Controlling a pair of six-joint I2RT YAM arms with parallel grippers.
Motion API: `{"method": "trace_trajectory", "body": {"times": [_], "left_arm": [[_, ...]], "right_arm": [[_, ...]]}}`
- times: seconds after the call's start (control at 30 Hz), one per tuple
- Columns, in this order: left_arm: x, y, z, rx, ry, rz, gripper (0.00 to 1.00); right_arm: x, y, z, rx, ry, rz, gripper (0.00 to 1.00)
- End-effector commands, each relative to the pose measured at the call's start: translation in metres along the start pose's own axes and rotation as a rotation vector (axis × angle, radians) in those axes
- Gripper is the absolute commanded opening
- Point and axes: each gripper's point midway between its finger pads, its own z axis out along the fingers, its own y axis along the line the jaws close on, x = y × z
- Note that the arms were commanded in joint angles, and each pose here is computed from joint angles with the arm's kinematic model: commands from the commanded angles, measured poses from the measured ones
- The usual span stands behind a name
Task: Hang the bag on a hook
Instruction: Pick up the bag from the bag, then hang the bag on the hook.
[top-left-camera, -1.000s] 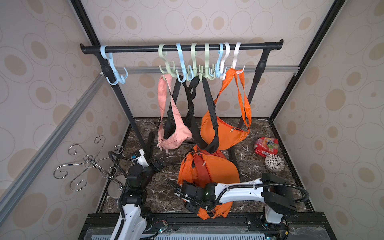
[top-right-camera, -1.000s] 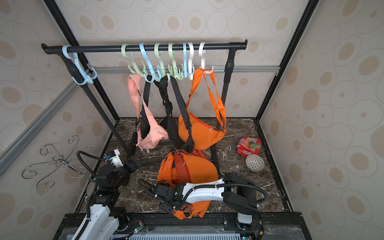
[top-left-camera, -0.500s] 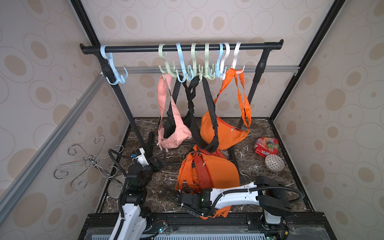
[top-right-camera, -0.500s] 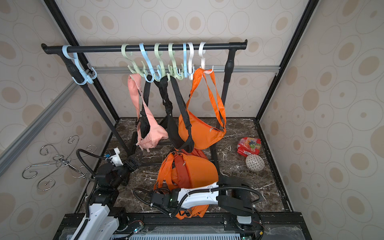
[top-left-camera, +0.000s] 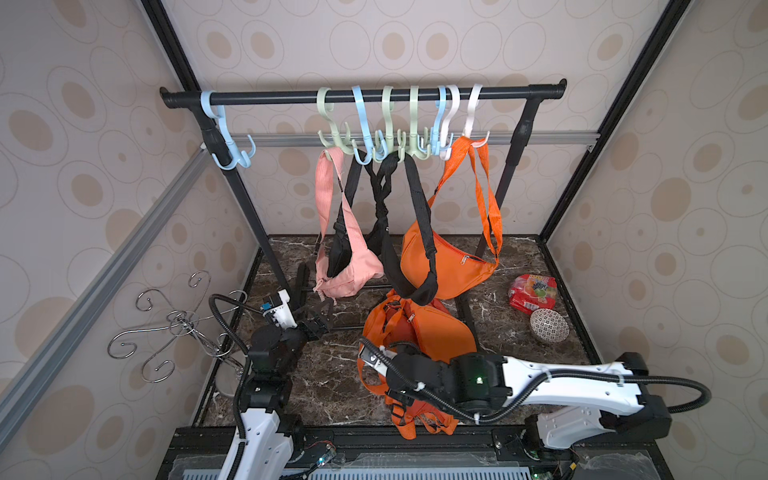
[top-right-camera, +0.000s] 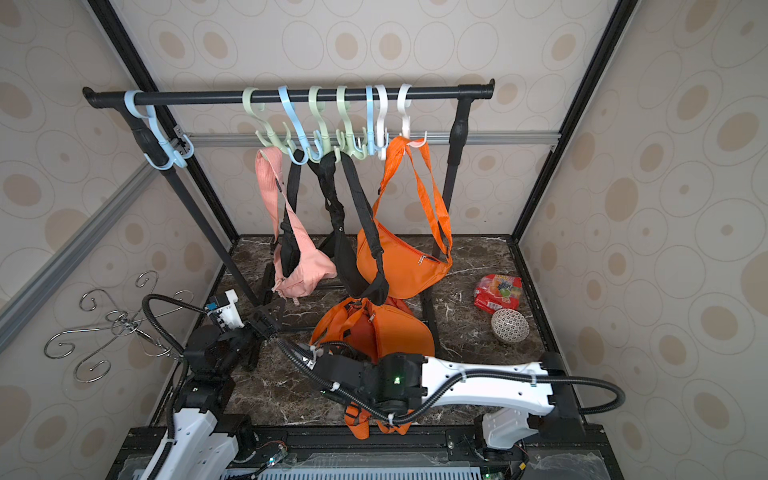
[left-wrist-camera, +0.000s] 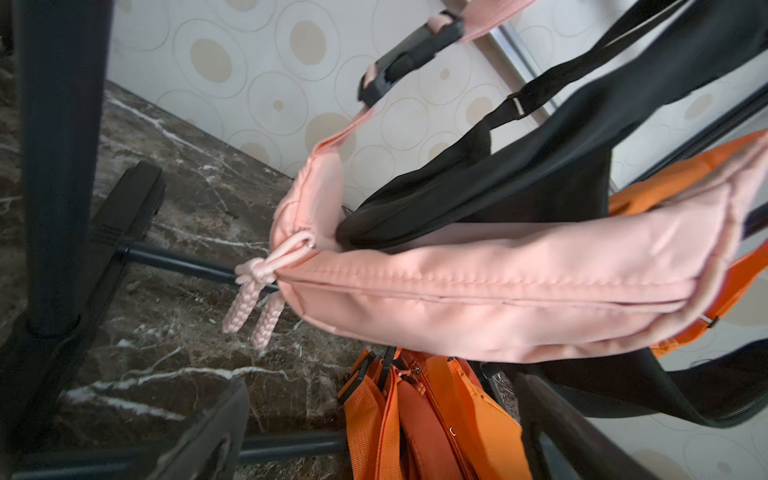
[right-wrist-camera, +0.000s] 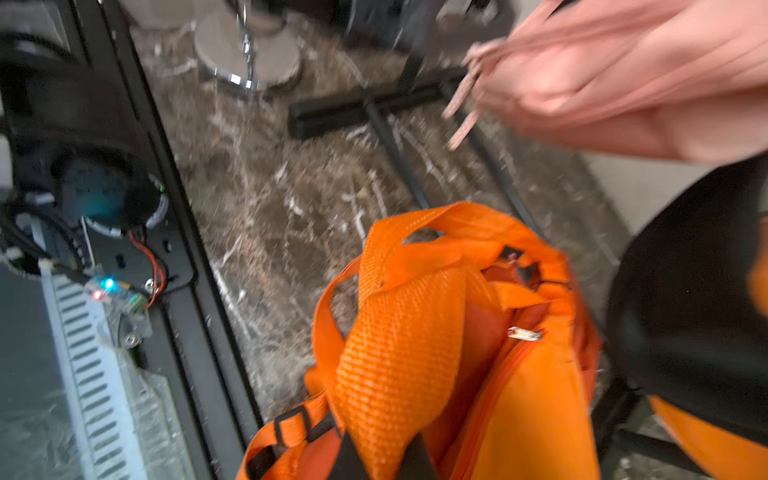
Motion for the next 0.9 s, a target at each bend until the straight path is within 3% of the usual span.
{"method": "trace_trajectory", "body": {"times": [0.0,0.4,0.7,0.87], "left_arm": [[-0.038,-0.037,-0.003,0.099,-0.061,0.135,1.0],[-0.085,-0.108,0.004,0.224,-0.103,0.296,1.0],[-0.074,-0.141,0.013,0.276,-0.085,0.353,1.0],[-0.07,-0.145,0.015,0.267,-0.076,0.361,1.0]], "right_arm": [[-0.021,-0.044,-0.024,0.182,-0.026,-0.19,0.0],[-0.168,-0.137,-0.13,0.431,-0.425,-0.4,0.0],[-0.233,-0.265,-0.158,0.571,-0.58,-0.274,0.0],[-0.262,-0.3,-0.154,0.642,-0.688,-0.253,0.0]]}}
